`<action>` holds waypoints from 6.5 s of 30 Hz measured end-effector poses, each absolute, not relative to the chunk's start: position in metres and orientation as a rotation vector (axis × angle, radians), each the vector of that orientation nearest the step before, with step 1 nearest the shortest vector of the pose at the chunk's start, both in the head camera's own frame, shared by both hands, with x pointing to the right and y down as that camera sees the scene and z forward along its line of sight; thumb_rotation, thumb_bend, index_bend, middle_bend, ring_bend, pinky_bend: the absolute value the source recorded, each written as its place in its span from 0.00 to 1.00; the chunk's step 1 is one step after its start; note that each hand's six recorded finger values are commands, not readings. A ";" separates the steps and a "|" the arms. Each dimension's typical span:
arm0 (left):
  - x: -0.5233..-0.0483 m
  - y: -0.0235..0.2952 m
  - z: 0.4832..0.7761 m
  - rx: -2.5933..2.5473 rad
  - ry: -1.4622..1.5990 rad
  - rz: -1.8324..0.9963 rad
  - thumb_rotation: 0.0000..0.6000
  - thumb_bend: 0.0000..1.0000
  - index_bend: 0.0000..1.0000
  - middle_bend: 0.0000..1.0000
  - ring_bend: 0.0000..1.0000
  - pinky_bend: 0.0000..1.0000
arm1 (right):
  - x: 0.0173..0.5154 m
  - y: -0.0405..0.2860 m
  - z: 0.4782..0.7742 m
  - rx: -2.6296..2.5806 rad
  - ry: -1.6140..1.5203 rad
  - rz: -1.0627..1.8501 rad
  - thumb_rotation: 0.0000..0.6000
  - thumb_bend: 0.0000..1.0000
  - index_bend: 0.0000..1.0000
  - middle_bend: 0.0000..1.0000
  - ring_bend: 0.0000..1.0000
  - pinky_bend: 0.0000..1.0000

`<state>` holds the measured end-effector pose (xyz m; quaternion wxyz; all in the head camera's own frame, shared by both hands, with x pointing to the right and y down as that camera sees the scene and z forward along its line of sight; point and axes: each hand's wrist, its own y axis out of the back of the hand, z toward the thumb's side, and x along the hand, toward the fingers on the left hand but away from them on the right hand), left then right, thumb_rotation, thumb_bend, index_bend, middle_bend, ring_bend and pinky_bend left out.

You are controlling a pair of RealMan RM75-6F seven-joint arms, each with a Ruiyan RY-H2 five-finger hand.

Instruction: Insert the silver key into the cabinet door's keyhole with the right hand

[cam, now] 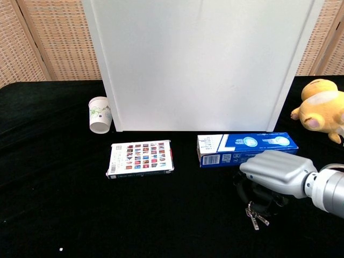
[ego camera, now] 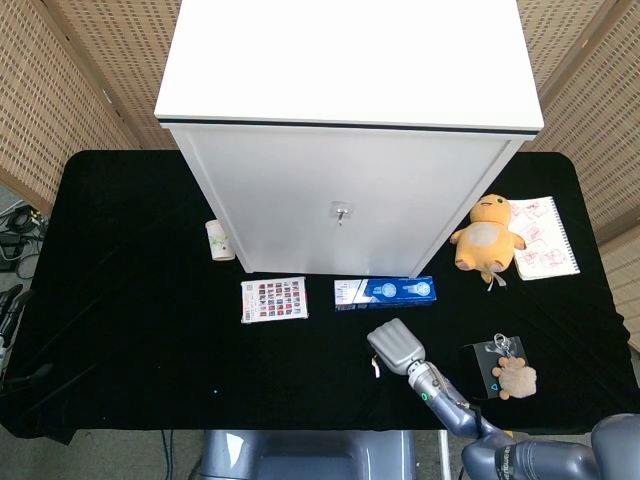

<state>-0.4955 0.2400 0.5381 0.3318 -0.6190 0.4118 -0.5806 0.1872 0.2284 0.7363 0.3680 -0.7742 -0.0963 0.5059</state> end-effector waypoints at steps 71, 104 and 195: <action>-0.493 0.240 0.553 -1.646 1.031 -1.568 1.00 0.00 0.00 0.00 0.00 0.00 | 0.152 0.056 0.480 -1.672 -0.547 0.854 1.00 0.62 0.65 0.90 0.91 1.00; -0.493 0.239 0.559 -1.645 1.013 -1.588 1.00 0.00 0.00 0.00 0.00 0.00 | 0.111 0.037 0.485 -1.393 -0.570 0.863 1.00 0.62 0.67 0.90 0.91 1.00; -0.487 0.247 0.549 -1.639 1.014 -1.535 1.00 0.00 0.00 0.00 0.00 0.00 | 0.253 0.110 0.487 -1.305 -0.593 0.838 1.00 0.16 0.45 0.61 0.66 0.87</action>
